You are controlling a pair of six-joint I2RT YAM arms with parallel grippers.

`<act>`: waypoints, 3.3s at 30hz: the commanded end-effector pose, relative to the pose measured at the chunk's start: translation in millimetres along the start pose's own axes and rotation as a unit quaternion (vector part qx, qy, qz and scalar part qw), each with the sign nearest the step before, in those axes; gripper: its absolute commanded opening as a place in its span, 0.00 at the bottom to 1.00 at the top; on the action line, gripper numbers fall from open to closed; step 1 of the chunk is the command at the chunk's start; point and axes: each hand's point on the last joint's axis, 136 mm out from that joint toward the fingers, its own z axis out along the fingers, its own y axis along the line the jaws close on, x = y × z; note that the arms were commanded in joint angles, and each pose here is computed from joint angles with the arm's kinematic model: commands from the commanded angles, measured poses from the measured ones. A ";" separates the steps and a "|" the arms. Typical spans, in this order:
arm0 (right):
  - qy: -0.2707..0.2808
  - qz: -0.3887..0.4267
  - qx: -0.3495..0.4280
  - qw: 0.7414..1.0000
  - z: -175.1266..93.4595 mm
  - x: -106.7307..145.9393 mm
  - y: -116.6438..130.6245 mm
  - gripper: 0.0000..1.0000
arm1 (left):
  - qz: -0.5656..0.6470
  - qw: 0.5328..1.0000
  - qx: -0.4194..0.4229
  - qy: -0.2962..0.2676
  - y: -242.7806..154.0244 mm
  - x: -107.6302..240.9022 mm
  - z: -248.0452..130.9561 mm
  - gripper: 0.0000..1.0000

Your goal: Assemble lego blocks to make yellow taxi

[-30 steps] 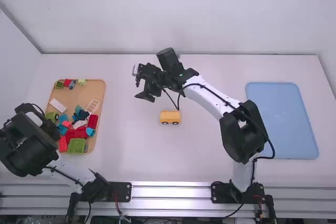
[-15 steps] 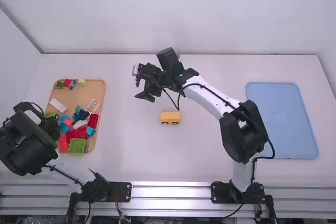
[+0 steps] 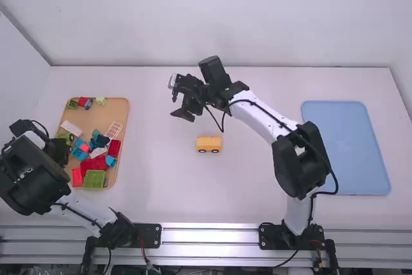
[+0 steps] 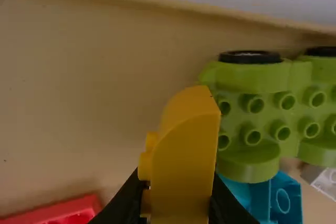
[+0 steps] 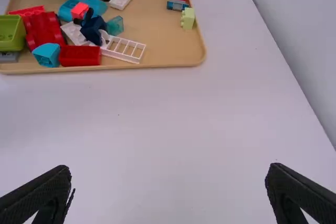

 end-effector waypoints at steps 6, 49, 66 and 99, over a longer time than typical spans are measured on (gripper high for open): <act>-0.025 0.024 0.019 0.999 -12.5 -19.9 -13.1 0.99 | 0.123 0.989 0.075 -0.034 -28.1 -5.6 -55.8 0.07; -0.176 0.325 -0.058 0.927 -53.4 23.1 -73.8 0.84 | 0.734 0.447 0.499 -0.111 -182.4 429.2 -199.4 0.02; -0.176 0.329 -0.066 0.925 -42.8 20.2 -63.9 0.70 | 0.669 0.439 0.583 -0.142 -162.3 451.5 -205.8 0.02; -0.158 0.299 -0.052 0.940 -20.9 16.4 -50.1 0.33 | 0.644 0.457 0.597 -0.140 -163.1 450.5 -211.5 0.10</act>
